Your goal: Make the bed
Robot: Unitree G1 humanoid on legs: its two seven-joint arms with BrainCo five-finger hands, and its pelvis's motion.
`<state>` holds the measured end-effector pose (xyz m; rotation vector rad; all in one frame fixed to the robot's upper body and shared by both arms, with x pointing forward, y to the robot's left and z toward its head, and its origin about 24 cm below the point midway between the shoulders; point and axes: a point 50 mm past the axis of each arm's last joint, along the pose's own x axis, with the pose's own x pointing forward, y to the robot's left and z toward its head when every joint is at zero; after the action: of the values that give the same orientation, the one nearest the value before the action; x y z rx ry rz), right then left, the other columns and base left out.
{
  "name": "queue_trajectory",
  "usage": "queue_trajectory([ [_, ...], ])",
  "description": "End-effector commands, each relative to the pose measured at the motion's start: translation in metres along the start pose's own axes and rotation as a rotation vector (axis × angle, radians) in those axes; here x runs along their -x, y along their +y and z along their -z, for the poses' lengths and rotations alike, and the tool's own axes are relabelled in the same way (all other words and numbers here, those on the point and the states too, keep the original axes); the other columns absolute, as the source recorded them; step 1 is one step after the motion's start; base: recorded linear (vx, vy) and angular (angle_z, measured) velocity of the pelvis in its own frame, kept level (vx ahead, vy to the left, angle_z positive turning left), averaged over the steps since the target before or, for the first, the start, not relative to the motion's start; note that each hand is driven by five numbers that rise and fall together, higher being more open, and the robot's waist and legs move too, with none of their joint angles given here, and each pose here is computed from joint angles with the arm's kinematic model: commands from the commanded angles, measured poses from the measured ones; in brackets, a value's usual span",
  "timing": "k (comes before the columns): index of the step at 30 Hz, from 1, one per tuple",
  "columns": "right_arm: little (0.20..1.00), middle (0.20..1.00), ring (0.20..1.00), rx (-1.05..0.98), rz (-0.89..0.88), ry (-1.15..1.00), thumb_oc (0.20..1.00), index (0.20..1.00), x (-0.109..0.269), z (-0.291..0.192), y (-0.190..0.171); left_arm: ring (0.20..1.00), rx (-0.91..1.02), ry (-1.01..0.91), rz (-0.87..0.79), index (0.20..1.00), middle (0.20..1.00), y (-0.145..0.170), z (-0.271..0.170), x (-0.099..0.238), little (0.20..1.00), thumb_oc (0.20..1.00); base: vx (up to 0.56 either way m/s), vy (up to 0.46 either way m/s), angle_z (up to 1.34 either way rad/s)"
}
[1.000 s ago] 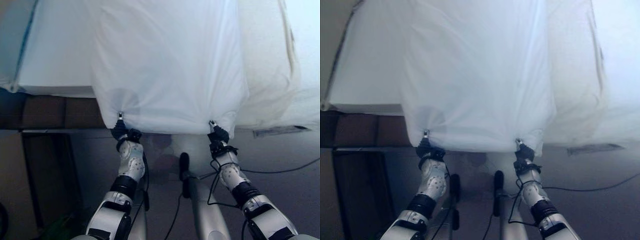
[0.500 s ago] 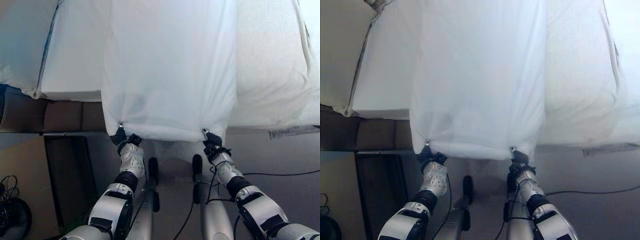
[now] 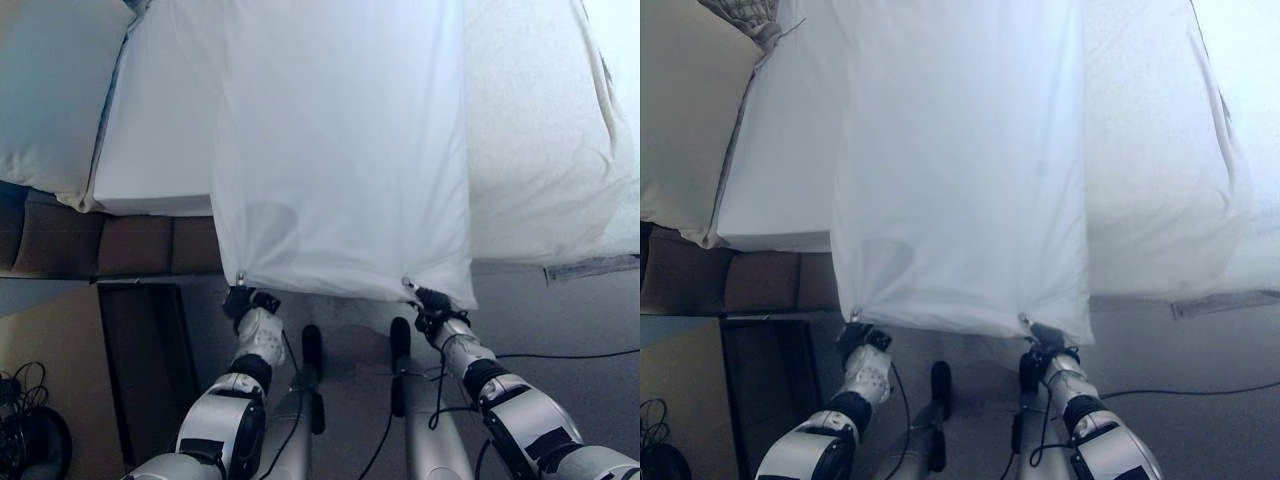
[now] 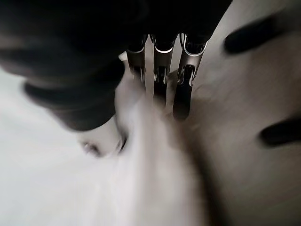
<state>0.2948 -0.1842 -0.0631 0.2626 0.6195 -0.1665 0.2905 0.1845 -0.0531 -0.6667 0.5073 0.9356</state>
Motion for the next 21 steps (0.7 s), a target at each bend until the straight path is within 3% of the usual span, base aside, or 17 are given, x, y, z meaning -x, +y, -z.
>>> queue_trajectory([
  [1, 1.0, 1.0, 1.0, 0.025, 0.013, 0.157, 1.0, 1.0, 0.013, 0.058, 0.002, 1.0, 0.004, -0.007, -0.111, 1.0, 1.0, 0.036, -0.008, -0.016, 1.0, 1.0, 0.04, -0.012, 0.03],
  [9, 1.0, 1.0, 1.0, -0.01, 0.058, 0.172, 1.0, 1.0, 0.017, 0.068, -0.004, 1.0, -0.024, 0.012, -0.098, 1.0, 1.0, 0.042, 0.003, -0.014, 1.0, 1.0, 0.02, -0.006, 0.02],
  [14, 1.0, 1.0, 1.0, -0.008, 0.026, 0.164, 1.0, 1.0, 0.018, 0.069, -0.001, 1.0, -0.141, -0.034, 0.004, 1.0, 1.0, 0.032, 0.009, -0.007, 1.0, 1.0, 0.0, -0.005, 0.02],
  [15, 1.0, 1.0, 1.0, 0.001, 0.006, 0.144, 1.0, 1.0, 0.017, 0.065, 0.003, 1.0, -0.183, -0.071, 0.048, 1.0, 1.0, 0.026, 0.006, -0.004, 1.0, 1.0, -0.02, -0.027, 0.07],
  [16, 1.0, 1.0, 1.0, -0.006, -0.037, 0.081, 1.0, 1.0, 0.016, 0.055, 0.01, 1.0, -0.355, -0.202, 0.245, 1.0, 1.0, 0.006, -0.002, 0.005, 1.0, 1.0, -0.03, -0.027, 0.05],
  [17, 1.0, 1.0, 1.0, -0.006, -0.074, 0.044, 1.0, 1.0, 0.016, 0.049, 0.016, 1.0, -0.443, -0.271, 0.312, 1.0, 1.0, 0.0, -0.008, 0.008, 1.0, 1.0, -0.03, -0.029, 0.03],
  [21, 1.0, 1.0, 1.0, 0.039, -0.276, -0.15, 1.0, 1.0, 0.02, 0.009, 0.044, 1.0, -0.648, -0.439, 0.699, 1.0, 1.0, -0.026, -0.028, 0.028, 1.0, 1.0, -0.01, -0.007, 0.0],
])
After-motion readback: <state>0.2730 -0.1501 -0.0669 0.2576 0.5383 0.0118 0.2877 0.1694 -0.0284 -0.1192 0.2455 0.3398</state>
